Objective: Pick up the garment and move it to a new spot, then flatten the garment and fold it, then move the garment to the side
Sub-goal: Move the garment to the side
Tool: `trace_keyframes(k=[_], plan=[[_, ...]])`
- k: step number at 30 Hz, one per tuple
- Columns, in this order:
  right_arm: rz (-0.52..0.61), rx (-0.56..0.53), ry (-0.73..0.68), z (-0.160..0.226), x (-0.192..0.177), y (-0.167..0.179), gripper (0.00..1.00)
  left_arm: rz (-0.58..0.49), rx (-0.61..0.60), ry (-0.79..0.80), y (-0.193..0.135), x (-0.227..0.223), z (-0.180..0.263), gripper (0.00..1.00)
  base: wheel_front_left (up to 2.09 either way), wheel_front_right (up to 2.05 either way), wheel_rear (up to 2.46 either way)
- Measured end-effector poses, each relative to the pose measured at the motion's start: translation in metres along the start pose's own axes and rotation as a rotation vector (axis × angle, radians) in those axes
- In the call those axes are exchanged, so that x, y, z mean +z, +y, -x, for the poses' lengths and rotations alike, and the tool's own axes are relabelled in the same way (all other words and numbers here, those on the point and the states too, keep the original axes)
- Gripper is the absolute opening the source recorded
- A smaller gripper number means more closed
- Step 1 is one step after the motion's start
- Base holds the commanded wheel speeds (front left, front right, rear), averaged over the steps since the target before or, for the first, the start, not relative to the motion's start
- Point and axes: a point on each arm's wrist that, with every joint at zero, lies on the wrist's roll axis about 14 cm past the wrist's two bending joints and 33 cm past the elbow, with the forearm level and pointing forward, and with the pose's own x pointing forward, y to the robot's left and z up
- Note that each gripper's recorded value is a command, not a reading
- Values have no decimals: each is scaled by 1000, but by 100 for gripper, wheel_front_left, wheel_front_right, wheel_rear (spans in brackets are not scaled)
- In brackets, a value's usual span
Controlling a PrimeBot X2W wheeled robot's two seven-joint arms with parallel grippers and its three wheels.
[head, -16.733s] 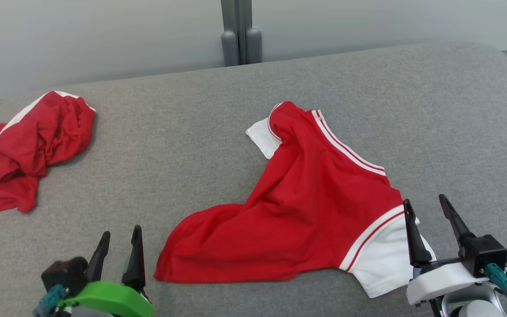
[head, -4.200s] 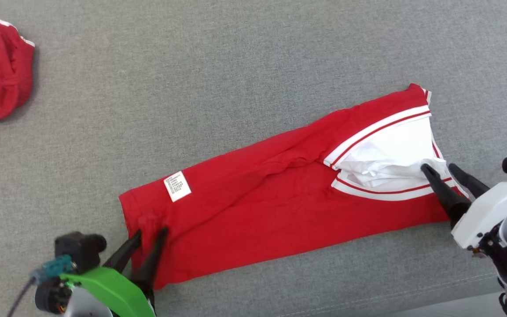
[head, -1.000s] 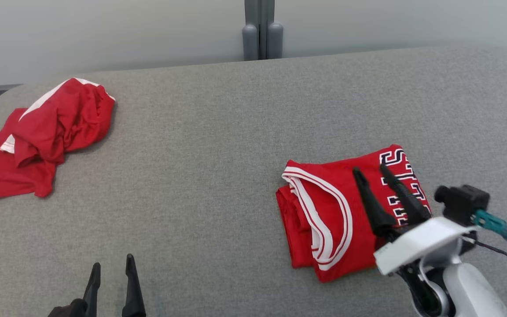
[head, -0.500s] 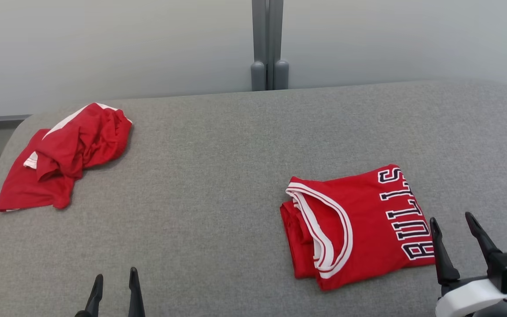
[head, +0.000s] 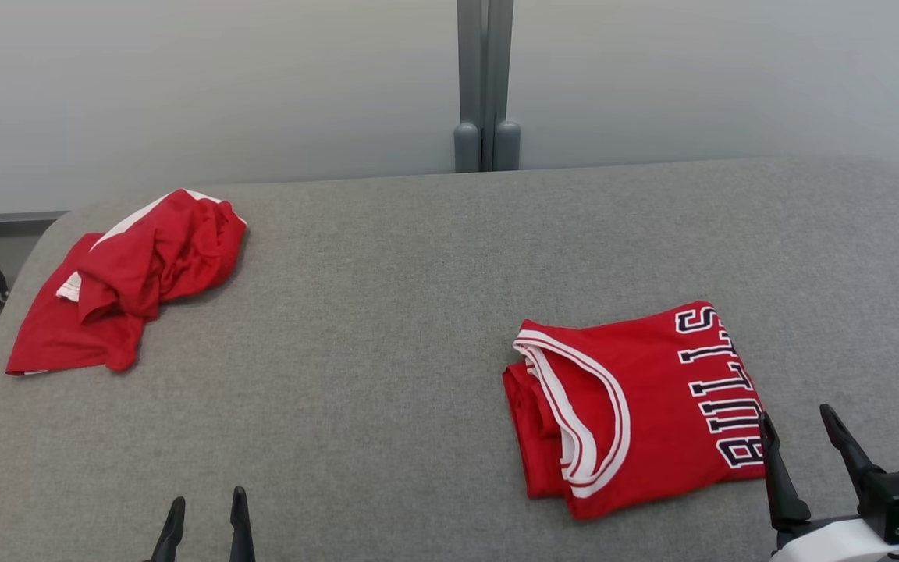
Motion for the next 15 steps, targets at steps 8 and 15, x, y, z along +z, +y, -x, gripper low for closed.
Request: trace_keyframes(k=[8, 15], plan=[[-138, -55, 22, -7, -11, -8, 100, 0, -8, 13, -3, -3, -3, 100, 0, 0, 0], [-214, -15, 223, -53, -22, -23, 100, -5, -31, 50, -8, -12, -11, 100, 0, 0, 0]])
